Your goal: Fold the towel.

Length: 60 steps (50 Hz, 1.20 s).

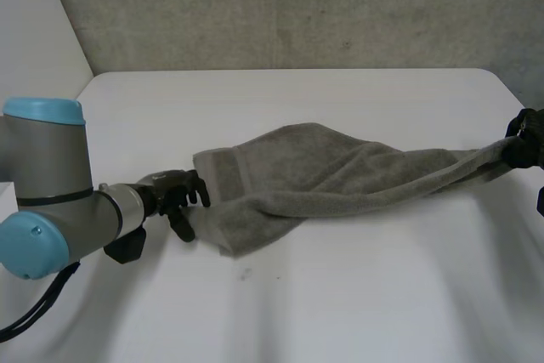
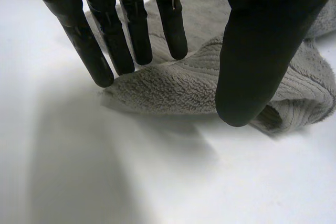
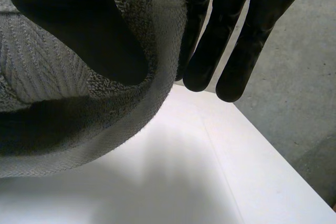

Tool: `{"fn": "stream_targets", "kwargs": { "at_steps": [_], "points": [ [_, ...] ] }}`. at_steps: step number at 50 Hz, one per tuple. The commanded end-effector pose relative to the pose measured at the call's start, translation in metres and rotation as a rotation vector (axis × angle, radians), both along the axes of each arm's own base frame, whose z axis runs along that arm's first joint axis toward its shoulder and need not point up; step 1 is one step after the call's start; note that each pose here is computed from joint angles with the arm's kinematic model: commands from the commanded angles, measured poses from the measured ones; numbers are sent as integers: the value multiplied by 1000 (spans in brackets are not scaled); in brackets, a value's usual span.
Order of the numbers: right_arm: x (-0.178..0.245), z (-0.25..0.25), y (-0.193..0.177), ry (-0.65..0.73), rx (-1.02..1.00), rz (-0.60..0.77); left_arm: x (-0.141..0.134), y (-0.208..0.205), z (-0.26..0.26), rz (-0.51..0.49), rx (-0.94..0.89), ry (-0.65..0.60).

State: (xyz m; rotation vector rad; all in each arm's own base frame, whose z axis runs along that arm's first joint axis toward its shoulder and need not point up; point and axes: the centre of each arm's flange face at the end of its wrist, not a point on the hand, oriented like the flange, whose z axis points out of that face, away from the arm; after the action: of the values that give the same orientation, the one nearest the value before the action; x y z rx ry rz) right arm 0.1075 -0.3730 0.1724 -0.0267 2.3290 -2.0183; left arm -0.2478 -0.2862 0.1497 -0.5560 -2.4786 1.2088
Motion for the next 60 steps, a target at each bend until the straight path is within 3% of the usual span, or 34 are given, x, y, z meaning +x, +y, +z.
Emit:
{"fn": "stream_targets", "kwargs": {
  "at_steps": [1,13,20,25,27,28,30,35,37,41,43,47,51,60],
  "points": [
    [0,1,1,4,8,1,-1,-2,-10,-3,16,-8],
    [5,4,2,28,11,26,-8,-25,-12,-1,-101,28],
    [20,25,-9,146,-83,76,-14,-45,-12,-3,-179,40],
    [57,74,-28,166,-264,144,-24,-83,33,-18,-436,5],
    [67,96,-35,160,-342,159,-27,-112,94,28,-698,-5],
    [74,123,-40,148,-430,164,-27,-112,94,28,-700,-5],
    [79,149,-44,120,-512,165,-27,-127,166,103,-954,62],
    [80,210,-48,-28,-707,174,-20,-117,243,162,-1194,168],
    [79,226,-44,-130,-782,203,-19,-111,251,167,-1208,185],
    [79,221,-40,-188,-754,229,-13,-99,247,167,-1163,192],
    [79,209,-37,-200,-708,247,-4,-89,222,169,-1065,166],
    [71,159,-30,-148,-510,346,4,-76,185,166,-949,121],
    [61,116,-21,-123,-342,423,23,-55,116,170,-754,37],
    [57,25,52,54,7,568,34,1,28,86,-517,-13]
  ]
}}
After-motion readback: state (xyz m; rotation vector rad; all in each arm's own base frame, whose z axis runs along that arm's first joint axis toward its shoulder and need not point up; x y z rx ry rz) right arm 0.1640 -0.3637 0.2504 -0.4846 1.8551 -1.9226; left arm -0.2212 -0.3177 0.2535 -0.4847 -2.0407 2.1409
